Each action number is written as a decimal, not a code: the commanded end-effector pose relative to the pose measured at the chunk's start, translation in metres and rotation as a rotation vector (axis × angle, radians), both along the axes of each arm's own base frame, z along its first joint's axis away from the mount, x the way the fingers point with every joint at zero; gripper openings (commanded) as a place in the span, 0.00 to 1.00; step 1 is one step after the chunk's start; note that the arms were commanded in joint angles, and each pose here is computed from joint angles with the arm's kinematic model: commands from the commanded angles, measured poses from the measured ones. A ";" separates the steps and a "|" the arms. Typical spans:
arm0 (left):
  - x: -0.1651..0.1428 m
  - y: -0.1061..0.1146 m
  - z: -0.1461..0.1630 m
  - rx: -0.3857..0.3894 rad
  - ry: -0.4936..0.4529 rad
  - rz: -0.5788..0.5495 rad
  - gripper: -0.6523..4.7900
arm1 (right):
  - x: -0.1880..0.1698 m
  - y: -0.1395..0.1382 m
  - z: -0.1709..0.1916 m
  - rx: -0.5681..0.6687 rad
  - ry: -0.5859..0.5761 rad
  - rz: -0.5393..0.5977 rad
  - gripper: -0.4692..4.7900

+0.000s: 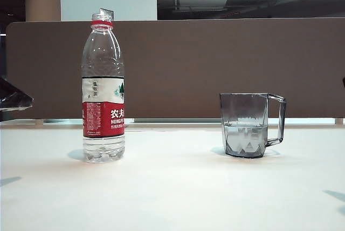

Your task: Pick up the mineral water bottle with the left hand on the table and pour water into the mug until it's half full.

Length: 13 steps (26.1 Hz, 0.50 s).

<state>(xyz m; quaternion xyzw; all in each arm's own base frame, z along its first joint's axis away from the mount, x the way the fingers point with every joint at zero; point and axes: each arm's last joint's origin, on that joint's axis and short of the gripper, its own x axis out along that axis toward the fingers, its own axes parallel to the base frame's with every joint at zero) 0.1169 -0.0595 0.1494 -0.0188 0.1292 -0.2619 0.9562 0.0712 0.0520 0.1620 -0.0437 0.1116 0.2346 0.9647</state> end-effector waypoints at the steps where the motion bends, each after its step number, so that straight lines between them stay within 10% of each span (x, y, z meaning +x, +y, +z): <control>1: 0.001 -0.001 0.004 -0.021 -0.036 -0.003 0.11 | 0.000 0.000 0.002 0.011 -0.009 -0.003 0.09; 13: 0.003 -0.001 0.024 -0.107 -0.216 -0.003 0.11 | 0.000 0.000 0.002 0.011 -0.009 -0.003 0.09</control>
